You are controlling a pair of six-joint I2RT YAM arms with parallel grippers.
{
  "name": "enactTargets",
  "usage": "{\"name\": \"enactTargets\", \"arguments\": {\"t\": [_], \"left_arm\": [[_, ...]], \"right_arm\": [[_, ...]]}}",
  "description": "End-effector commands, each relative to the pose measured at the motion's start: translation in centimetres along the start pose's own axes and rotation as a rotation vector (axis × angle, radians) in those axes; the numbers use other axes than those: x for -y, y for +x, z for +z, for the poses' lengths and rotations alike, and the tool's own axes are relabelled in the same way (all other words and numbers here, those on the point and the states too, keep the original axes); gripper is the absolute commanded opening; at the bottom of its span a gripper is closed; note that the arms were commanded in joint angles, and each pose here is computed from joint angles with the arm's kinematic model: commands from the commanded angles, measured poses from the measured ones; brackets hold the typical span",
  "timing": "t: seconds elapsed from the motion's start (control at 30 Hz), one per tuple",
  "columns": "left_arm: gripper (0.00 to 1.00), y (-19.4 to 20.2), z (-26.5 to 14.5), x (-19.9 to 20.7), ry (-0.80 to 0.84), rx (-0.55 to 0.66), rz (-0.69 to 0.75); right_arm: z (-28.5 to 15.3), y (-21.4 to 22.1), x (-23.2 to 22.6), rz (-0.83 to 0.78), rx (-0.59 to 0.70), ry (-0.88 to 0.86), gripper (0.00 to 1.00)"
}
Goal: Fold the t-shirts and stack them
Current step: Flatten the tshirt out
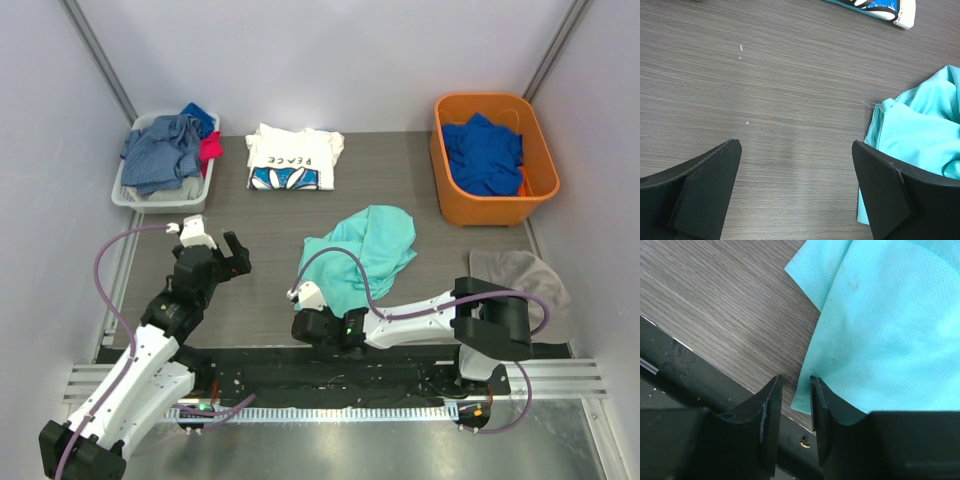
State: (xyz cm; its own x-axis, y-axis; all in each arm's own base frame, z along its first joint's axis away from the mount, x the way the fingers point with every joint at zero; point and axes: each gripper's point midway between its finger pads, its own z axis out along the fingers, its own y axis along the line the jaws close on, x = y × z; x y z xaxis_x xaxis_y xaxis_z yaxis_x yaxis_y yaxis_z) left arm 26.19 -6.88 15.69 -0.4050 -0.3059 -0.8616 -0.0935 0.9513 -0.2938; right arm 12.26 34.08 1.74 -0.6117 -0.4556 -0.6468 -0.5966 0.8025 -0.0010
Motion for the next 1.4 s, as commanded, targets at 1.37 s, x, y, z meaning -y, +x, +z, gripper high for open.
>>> {"name": "enactTargets", "arguments": {"t": [1.37], "left_arm": [[1.0,4.6,3.5,10.5,0.475,-0.196,-0.332]], "right_arm": [[-15.5,-14.5,18.7,0.242,0.375,0.438,0.01]]}}
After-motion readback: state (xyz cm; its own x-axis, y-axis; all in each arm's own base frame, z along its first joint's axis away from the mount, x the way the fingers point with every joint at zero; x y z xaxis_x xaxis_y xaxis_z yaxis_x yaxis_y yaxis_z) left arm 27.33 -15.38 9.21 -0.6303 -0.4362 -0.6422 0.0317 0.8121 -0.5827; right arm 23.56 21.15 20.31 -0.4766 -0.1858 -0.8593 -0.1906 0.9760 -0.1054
